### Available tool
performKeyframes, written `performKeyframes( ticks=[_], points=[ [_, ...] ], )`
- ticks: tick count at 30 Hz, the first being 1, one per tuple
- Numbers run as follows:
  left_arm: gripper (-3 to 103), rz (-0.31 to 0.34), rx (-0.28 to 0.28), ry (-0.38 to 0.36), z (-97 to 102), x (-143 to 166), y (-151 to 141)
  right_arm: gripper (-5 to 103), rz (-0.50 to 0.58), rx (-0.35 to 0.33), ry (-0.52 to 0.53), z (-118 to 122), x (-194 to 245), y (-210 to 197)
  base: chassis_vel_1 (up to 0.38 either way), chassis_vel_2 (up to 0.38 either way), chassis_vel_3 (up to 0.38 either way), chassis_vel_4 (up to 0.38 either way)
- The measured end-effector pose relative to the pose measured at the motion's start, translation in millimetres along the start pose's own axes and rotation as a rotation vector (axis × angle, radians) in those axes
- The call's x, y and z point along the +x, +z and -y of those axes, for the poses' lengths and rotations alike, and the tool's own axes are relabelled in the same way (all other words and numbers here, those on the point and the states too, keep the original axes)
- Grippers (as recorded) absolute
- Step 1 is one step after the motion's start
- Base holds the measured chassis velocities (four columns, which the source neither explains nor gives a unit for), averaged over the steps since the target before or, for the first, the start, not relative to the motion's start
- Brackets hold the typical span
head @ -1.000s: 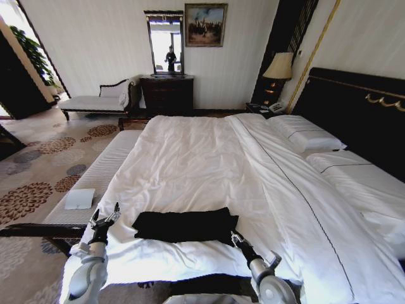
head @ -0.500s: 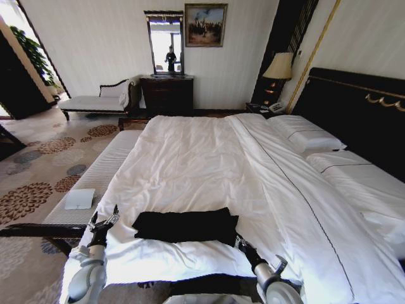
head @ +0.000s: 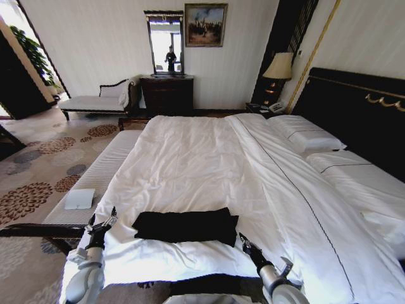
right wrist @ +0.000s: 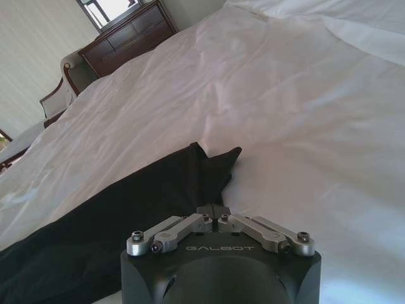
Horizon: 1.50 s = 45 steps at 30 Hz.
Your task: Fold the clothes on the bed.
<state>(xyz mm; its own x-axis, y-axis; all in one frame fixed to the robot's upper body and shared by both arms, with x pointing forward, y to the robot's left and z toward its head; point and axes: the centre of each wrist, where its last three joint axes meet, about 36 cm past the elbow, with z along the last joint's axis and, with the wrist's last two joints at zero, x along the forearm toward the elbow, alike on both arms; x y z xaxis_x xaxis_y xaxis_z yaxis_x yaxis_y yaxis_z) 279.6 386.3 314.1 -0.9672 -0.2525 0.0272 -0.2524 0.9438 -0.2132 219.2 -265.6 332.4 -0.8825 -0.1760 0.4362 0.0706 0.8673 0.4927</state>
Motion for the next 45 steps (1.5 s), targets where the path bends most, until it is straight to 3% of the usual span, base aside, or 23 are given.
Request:
performKeyframes(
  ticks=[2,4,7,9,16,17,19,22,24,27,29,31,41,45],
  points=[
    [100,0.0,-0.002,0.001,0.8,1,0,-2,0.008,-0.014,-0.007,-4,-6,2,0.0,0.0,0.0,0.0],
    [100,0.001,-0.003,0.002,1.6,2,-1,3,0.015,-0.019,-0.003,-2,-12,3,0.0,0.0,0.0,0.0],
    [100,0.004,-0.006,0.005,2.8,3,-3,19,0.04,-0.039,0.003,10,-32,3,0.0,0.0,0.0,0.0],
    [100,0.004,-0.008,0.004,2.5,4,-3,19,0.046,-0.049,0.001,13,-36,2,0.0,0.0,0.0,0.0],
    [100,0.006,-0.021,-0.003,1.7,6,-7,51,0.061,-0.093,-0.055,19,-56,9,0.0,0.0,0.0,0.0],
    [100,0.007,-0.022,-0.003,1.9,6,-8,51,0.059,-0.097,-0.056,19,-59,10,0.0,0.0,0.0,0.0],
    [100,0.006,-0.022,-0.003,1.9,6,-8,57,0.059,-0.097,-0.056,18,-59,10,0.0,0.0,0.0,0.0],
    [100,0.006,-0.024,-0.006,2.5,6,-8,74,0.052,-0.09,-0.05,20,-62,11,0.0,0.0,0.0,0.0],
    [100,0.005,-0.025,-0.007,2.5,6,-7,74,0.052,-0.086,-0.047,21,-62,10,0.0,0.0,0.0,0.0],
    [100,0.0,-0.023,-0.012,3.4,7,-4,90,0.048,-0.076,-0.032,23,-55,5,0.0,0.0,0.0,0.0],
    [100,-0.001,-0.023,-0.013,3.7,7,-3,90,0.042,-0.075,-0.03,23,-53,5,0.0,0.0,0.0,0.0],
    [100,-0.003,-0.021,-0.015,4.5,8,-2,98,0.027,-0.077,-0.029,24,-53,10,0.0,0.0,0.0,0.0],
    [100,-0.008,-0.037,-0.009,1.5,1,-3,103,0.031,-0.164,-0.074,7,-71,33,0.0,0.0,0.0,0.0],
    [100,-0.012,-0.036,-0.011,1.4,1,-2,89,0.043,-0.175,-0.084,6,-76,36,0.0,0.0,0.0,0.0]
  ],
)
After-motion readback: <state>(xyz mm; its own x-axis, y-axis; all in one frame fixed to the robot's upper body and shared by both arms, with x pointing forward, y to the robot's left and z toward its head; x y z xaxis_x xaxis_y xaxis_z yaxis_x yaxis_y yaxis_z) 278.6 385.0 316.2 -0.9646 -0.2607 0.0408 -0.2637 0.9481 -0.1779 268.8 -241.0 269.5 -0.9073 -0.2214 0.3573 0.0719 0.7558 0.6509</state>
